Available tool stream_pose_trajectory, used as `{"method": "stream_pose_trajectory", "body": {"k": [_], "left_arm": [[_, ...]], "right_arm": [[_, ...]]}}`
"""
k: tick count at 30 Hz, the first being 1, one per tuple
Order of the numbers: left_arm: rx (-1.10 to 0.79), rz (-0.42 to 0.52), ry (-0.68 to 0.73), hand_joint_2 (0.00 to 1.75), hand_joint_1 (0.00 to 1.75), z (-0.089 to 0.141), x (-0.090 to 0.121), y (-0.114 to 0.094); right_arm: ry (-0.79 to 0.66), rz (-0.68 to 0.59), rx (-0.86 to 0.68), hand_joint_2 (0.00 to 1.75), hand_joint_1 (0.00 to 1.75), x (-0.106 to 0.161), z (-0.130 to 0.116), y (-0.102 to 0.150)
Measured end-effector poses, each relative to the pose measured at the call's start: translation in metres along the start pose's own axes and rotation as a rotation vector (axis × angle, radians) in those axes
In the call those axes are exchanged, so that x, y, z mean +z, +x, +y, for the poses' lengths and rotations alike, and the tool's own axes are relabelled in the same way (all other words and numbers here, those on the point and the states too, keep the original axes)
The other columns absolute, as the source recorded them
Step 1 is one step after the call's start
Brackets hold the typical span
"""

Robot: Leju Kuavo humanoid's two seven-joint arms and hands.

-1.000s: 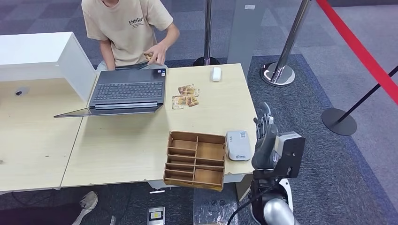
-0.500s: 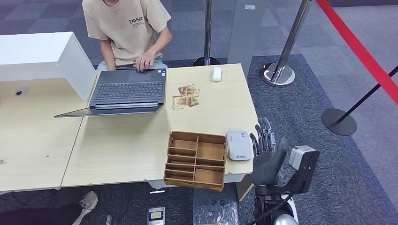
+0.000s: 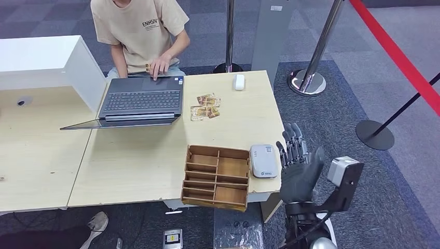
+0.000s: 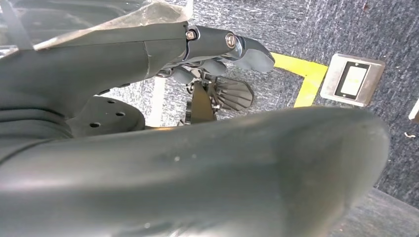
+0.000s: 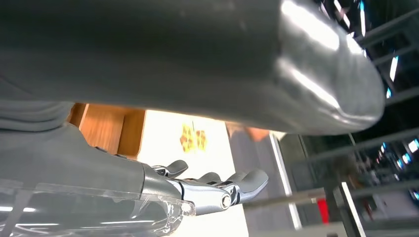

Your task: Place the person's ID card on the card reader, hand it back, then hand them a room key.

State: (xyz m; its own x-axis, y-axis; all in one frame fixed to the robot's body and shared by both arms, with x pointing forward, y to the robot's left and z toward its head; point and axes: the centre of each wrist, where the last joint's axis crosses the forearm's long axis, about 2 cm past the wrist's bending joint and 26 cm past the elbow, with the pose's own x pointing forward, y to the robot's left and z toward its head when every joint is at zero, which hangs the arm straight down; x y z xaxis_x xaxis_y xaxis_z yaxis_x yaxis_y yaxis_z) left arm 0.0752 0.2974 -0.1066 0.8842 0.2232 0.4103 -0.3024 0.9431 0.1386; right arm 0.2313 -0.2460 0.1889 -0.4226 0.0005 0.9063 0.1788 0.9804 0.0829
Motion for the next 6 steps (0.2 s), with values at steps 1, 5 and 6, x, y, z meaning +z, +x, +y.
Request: {"method": "stream_pose_trajectory", "body": {"k": [1,5,6], "left_arm": [[0.002,-0.003,-0.001,0.0,0.0,0.0,0.0,0.0],[0.012,-0.017,-0.008,0.0,0.0,-0.0009,0.0002,-0.0003],[0.014,-0.019,-0.008,0.0,0.0,-0.0011,0.0002,-0.0003]], "right_arm": [[0.009,0.009,-0.027,0.0,0.0,-0.0007,0.0005,0.0016],[0.044,0.05,-0.194,0.0,0.0,-0.0012,0.002,0.0044],[0.047,0.054,-0.218,0.0,0.0,-0.0013,0.0021,0.0044]]}}
